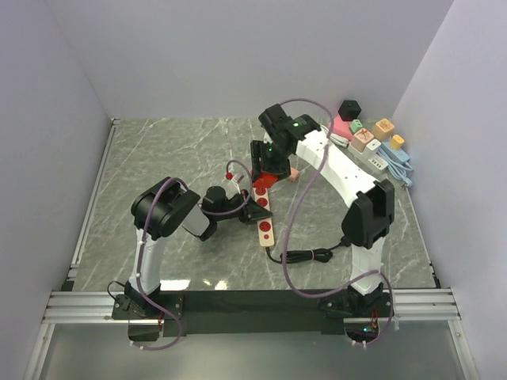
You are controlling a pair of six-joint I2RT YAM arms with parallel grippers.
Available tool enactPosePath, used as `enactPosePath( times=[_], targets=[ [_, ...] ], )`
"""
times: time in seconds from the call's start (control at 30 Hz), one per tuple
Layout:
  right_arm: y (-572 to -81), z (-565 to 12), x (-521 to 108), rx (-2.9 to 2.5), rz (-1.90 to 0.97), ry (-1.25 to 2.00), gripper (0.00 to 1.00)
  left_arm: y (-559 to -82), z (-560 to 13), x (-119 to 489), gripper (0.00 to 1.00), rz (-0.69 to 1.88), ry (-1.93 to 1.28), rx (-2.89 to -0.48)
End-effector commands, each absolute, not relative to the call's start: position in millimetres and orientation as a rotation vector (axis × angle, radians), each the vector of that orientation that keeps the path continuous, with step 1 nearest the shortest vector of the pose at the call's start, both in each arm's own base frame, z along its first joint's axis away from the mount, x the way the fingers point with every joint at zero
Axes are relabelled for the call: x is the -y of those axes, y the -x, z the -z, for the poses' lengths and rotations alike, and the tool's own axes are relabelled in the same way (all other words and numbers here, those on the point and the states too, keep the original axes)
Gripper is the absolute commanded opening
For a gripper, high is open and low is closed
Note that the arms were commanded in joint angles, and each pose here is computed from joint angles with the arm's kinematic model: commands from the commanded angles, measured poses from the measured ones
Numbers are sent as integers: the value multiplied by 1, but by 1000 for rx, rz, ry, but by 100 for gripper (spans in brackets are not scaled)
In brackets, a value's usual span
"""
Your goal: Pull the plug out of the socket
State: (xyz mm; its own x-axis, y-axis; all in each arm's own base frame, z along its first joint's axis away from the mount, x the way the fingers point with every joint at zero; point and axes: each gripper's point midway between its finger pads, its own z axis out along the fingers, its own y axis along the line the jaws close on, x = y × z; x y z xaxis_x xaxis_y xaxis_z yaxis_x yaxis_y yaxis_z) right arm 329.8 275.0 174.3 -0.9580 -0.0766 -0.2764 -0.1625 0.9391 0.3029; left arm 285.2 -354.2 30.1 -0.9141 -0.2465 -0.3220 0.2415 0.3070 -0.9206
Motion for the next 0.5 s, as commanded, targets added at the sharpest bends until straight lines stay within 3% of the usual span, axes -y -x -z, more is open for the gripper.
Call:
enactPosePath(
  times=[0.0,0.13,0.23,0.47],
  targets=[
    [-324,-194,-254,-2815,-450,132,0,-227,149,240,0,908,381,-2777],
    [-359,-170,-206,-2734,-320,-172,0,-244,121,257,0,1009,339,-2705],
    [-379,-154,-173,-2651,-354,-389,0,-275,60,282,0,1097,239,-2570],
    [-386,-114,-162,-2576,-545,-473,0,-314,-65,314,1,1027,87,-2404]
  ],
)
